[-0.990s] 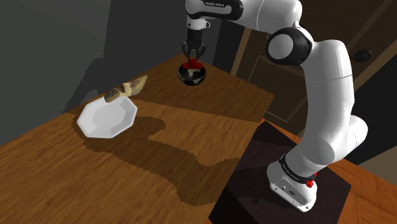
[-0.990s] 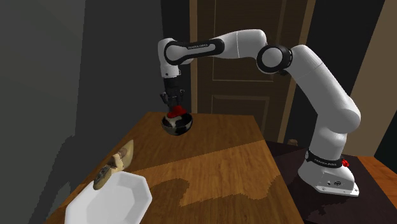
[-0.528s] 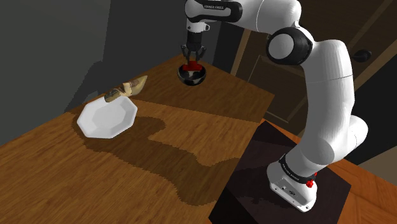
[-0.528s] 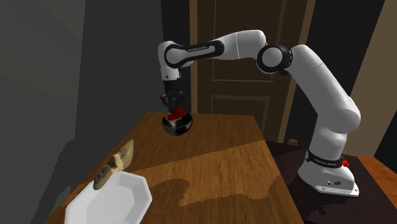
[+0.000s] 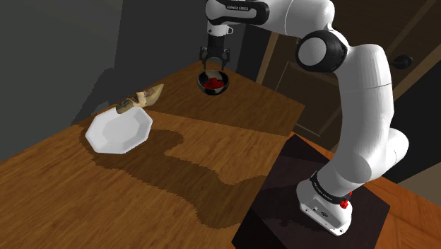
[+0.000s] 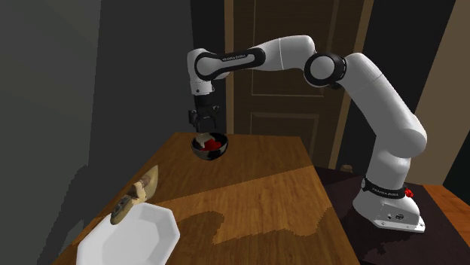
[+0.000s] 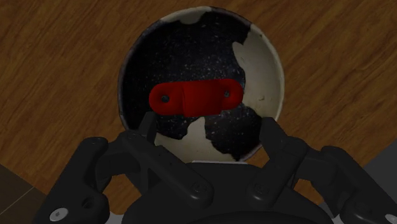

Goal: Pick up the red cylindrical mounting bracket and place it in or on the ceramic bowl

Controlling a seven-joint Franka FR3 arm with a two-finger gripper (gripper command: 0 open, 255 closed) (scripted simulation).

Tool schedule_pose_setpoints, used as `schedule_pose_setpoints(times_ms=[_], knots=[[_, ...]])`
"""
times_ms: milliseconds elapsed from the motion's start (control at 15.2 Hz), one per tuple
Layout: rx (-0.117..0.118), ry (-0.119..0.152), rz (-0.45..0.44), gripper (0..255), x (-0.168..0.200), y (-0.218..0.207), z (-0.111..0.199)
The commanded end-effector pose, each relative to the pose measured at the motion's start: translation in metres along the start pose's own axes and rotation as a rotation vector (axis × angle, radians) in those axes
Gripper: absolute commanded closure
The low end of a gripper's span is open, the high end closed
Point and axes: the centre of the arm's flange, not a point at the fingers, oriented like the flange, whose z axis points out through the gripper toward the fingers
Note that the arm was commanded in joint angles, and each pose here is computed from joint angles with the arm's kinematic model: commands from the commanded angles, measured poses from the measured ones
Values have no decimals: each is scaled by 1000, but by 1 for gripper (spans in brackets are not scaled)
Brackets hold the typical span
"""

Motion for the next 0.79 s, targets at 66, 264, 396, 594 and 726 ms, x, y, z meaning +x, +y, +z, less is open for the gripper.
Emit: schedule_pose_setpoints(times_ms=[66,264,396,594,726], knots=[[0,0,0,0,0,0,-26],[0,0,0,0,0,0,-50],[0,0,0,0,0,0,-50],[0,0,0,0,0,0,-50],[0,0,0,0,0,0,-50]])
